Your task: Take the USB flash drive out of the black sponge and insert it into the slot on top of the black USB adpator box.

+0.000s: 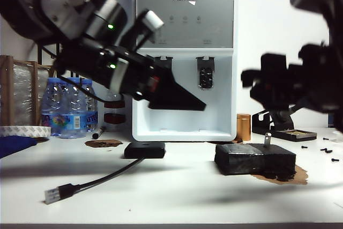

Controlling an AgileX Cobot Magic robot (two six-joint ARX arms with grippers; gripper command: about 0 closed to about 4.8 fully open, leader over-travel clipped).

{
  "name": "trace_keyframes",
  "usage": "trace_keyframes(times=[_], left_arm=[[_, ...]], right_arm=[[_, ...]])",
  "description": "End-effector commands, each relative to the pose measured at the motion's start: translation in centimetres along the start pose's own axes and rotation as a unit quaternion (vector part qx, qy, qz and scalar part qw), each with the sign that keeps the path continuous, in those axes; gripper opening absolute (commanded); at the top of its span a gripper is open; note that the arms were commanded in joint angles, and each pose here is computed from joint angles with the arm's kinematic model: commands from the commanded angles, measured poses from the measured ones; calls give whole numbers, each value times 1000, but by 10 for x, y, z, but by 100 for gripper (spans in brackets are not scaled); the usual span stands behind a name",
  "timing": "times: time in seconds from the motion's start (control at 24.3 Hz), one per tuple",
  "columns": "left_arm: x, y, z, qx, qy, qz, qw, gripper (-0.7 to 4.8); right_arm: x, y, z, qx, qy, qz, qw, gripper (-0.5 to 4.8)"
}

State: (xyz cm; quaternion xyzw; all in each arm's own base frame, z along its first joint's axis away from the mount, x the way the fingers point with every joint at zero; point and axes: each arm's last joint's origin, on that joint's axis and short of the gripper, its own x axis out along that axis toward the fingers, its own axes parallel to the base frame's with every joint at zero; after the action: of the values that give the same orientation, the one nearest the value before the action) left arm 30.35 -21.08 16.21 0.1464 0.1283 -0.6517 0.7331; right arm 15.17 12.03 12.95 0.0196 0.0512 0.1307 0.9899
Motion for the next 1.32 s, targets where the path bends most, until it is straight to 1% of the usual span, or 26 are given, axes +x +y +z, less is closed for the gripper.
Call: trace_keyframes(times=[0.04, 0.25, 0.37, 0.49, 0.58, 0.74, 0.82, 0.91, 1.11, 1.15, 1.19, 1.32], left_arm=[[12, 13, -2, 4, 8, 19, 1000, -4], [26, 23, -12, -5, 14, 14, 1000, -4], [37, 26, -18, -8, 17, 6, 1000, -4], [50, 27, -23, -6, 17, -3, 1000, -4], [57, 28, -24, 2, 12, -3, 1000, -4], [69, 31, -20, 1, 5, 1, 1000, -4], [72, 33, -19, -1, 4, 3, 1000, -4], [77, 33, -21, -2, 4, -1, 1000, -4], [85, 30, -36, -17, 19, -12, 1000, -4], [86, 31, -43, -24, 26, -13, 999, -4], [88, 31, -46, -26, 29, -14, 999, -4], [89, 30, -53, -33, 39, -16, 999, -4]], right_arm=[[13, 2, -3, 8, -8, -12, 1000, 210], [26, -6, -7, 7, 3, -48, 999, 210], [35, -14, -10, 22, 8, -63, 998, 210], [45, -21, -14, 33, 11, -59, 998, 210], [51, -23, -16, 32, 18, -54, 998, 210], [63, -23, -23, 30, 34, -24, 999, 210], [66, -22, -27, 28, 42, -25, 998, 210], [67, -24, -33, 24, 51, -42, 997, 210], [67, -25, -39, 19, 67, -51, 996, 210], [68, -26, -40, 19, 68, -52, 996, 202], [68, -27, -40, 19, 68, -54, 996, 178], [68, -27, -39, 20, 66, -56, 996, 144]])
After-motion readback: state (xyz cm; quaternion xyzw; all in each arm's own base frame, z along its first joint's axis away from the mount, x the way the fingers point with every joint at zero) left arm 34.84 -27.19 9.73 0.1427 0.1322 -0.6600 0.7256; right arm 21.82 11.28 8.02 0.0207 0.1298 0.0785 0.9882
